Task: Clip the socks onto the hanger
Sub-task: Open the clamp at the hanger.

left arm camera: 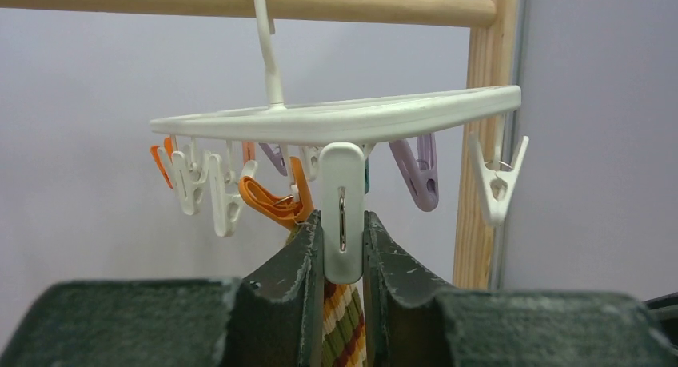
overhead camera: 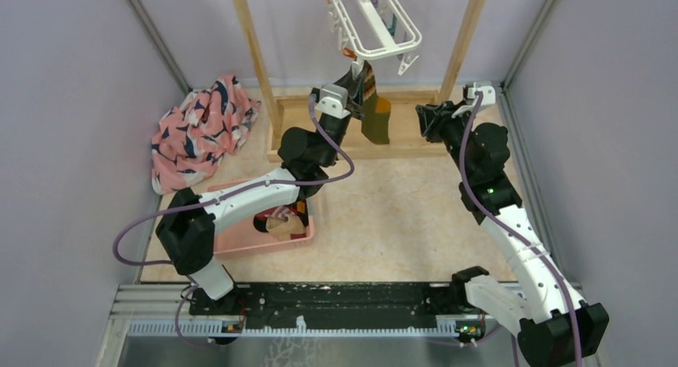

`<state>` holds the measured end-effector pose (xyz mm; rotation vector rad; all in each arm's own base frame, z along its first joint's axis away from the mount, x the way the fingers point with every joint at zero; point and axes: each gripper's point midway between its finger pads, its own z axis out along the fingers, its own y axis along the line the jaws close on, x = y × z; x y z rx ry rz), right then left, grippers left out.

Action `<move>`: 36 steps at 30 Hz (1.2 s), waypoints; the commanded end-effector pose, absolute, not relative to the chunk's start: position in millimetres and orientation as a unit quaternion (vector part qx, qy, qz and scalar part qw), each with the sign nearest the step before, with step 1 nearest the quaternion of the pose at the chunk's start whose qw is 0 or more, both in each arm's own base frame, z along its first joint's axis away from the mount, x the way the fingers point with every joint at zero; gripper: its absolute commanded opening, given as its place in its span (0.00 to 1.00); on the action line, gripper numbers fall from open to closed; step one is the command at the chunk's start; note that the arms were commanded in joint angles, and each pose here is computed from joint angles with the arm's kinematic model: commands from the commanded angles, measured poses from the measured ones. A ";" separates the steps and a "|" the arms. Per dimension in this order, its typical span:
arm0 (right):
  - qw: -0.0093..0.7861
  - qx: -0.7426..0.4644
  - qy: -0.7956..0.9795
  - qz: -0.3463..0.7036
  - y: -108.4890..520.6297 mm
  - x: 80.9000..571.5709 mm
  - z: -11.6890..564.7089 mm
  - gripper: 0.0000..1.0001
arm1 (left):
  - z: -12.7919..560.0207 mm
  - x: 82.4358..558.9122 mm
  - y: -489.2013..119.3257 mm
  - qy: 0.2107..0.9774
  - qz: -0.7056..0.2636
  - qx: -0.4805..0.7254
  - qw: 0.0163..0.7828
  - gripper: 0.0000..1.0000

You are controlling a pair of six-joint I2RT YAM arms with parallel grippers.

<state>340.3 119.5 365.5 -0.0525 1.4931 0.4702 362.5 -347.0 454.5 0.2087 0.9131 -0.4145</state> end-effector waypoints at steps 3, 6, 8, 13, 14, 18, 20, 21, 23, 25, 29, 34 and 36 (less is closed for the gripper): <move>0.735 -0.026 0.638 0.228 120.2 334.3 397.1 0.29 | 461.1 354.5 -356.4 0.427 -0.226 0.126 0.867 0.00; 0.736 -0.031 0.635 0.231 121.4 332.2 400.1 0.29 | 461.6 349.7 -362.4 0.426 -0.244 0.141 0.860 0.00; 0.736 -0.042 0.631 0.242 126.4 329.3 405.0 0.30 | 462.9 343.0 -368.8 0.423 -0.259 0.163 0.853 0.00; 0.719 -0.099 0.616 0.306 154.3 314.7 429.3 0.40 | 461.6 326.5 -380.9 0.430 -0.291 0.216 0.827 0.00; 0.716 -0.110 0.609 0.323 160.1 309.3 436.8 0.43 | 458.0 324.8 -383.9 0.435 -0.294 0.227 0.820 0.00; 0.720 -0.139 0.575 0.363 172.0 290.0 468.0 0.47 | 452.1 320.5 -385.2 0.451 -0.295 0.248 0.805 0.00; 0.725 -0.145 0.564 0.369 173.6 286.0 480.9 0.49 | 450.7 320.3 -383.9 0.456 -0.292 0.250 0.803 0.00; 0.725 -0.148 0.561 0.371 174.7 285.7 485.4 0.49 | 450.7 320.8 -383.3 0.457 -0.290 0.250 0.802 0.00; 0.727 -0.155 0.552 0.377 178.4 285.2 497.6 0.51 | 450.0 322.3 -382.8 0.462 -0.288 0.249 0.801 0.00; 0.724 -0.158 0.554 0.379 184.6 288.5 502.9 0.58 | 450.3 323.0 -383.3 0.464 -0.288 0.249 0.800 0.00; 0.721 -0.172 0.559 0.372 202.7 296.4 511.7 0.66 | 450.4 323.7 -383.6 0.465 -0.290 0.248 0.799 0.00; 0.715 -0.175 0.565 0.374 215.4 309.4 514.7 0.67 | 450.2 321.9 -386.0 0.466 -0.305 0.253 0.791 0.00; 0.713 -0.173 0.569 0.371 216.8 314.8 514.0 0.67 | 450.0 321.0 -386.1 0.467 -0.312 0.253 0.788 0.00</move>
